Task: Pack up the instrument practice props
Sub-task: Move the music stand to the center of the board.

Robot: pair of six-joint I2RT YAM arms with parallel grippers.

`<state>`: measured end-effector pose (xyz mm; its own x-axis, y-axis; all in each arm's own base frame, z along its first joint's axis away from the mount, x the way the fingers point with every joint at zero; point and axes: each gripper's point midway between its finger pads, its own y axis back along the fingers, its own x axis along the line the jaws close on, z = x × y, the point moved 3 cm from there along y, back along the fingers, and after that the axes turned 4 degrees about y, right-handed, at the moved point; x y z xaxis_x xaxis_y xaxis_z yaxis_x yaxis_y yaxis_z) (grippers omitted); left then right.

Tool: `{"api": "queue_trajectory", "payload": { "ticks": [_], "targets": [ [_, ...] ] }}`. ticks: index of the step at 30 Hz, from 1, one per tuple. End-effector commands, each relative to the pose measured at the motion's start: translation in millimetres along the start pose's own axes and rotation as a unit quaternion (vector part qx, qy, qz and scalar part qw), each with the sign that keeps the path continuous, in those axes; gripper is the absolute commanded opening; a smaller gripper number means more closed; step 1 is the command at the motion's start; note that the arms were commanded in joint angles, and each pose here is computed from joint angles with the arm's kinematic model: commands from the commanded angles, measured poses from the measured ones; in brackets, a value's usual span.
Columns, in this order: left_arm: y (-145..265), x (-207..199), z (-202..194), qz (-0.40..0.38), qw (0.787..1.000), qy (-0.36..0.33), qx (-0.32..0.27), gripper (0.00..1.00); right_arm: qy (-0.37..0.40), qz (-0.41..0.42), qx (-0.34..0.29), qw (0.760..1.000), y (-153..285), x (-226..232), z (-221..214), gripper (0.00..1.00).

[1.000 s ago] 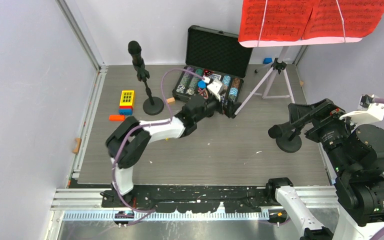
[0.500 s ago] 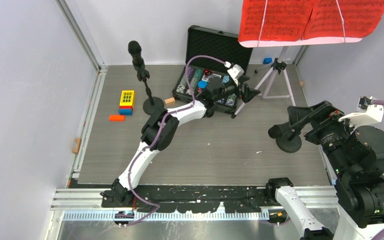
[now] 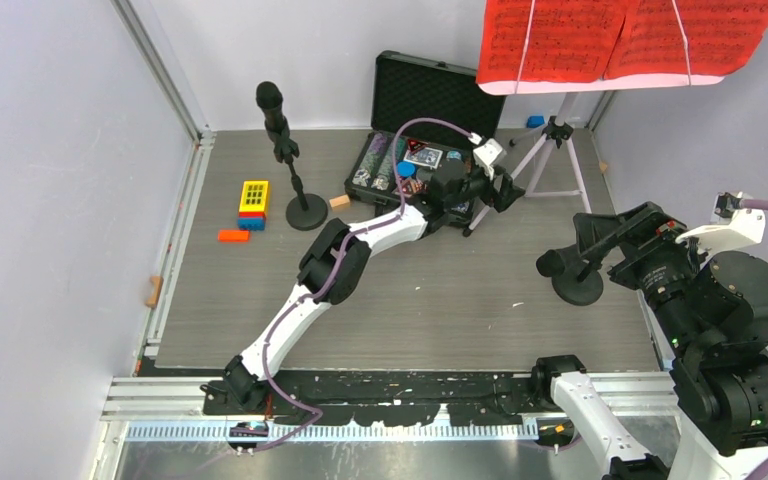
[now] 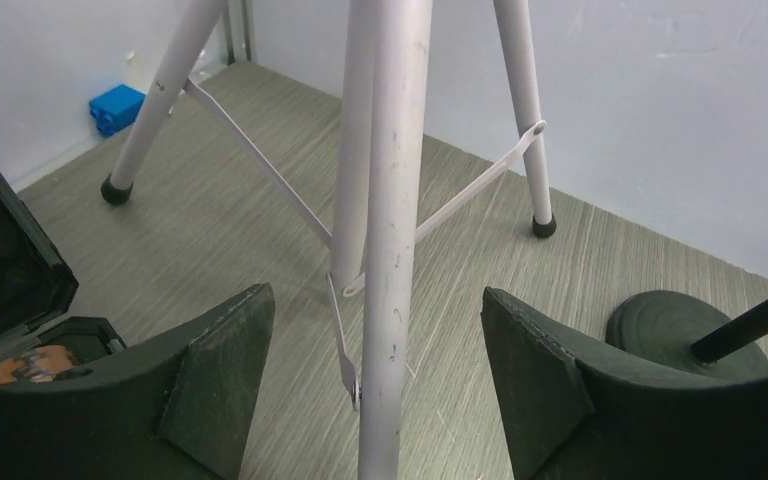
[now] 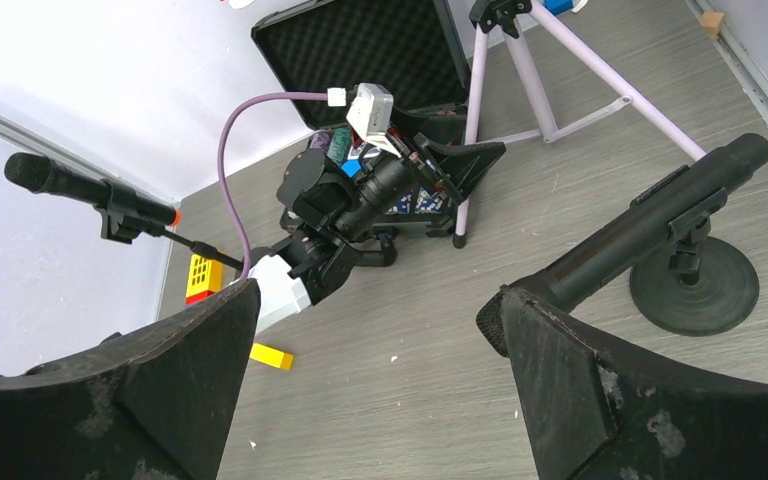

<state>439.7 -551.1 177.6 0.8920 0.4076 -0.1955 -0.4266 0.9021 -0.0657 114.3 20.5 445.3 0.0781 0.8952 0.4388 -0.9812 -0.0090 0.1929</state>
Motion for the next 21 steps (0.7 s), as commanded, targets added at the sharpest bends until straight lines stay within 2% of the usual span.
{"api": "queue_trajectory", "payload": {
  "ticks": [1,6,17,21],
  "targets": [
    [-5.4,0.9,9.5,0.004,1.0,-0.011,-0.01,0.76,0.011,0.003,-0.006,1.0,0.1,-0.3,1.5,0.96],
    [-5.3,-7.5,4.0,-0.014,1.0,-0.003,-0.002,0.61,0.012,0.002,-0.004,1.0,-0.5,-1.3,0.3,0.96],
    [5.4,-19.6,-10.8,-0.024,0.999,-0.002,0.027,0.18,0.014,0.006,-0.002,1.0,-0.6,-0.7,-1.0,0.96],
    [10.2,-27.1,-15.2,-0.024,0.998,0.006,0.049,0.09,0.014,0.006,-0.003,1.0,-0.3,-0.9,-1.2,0.96]
  ]
}}
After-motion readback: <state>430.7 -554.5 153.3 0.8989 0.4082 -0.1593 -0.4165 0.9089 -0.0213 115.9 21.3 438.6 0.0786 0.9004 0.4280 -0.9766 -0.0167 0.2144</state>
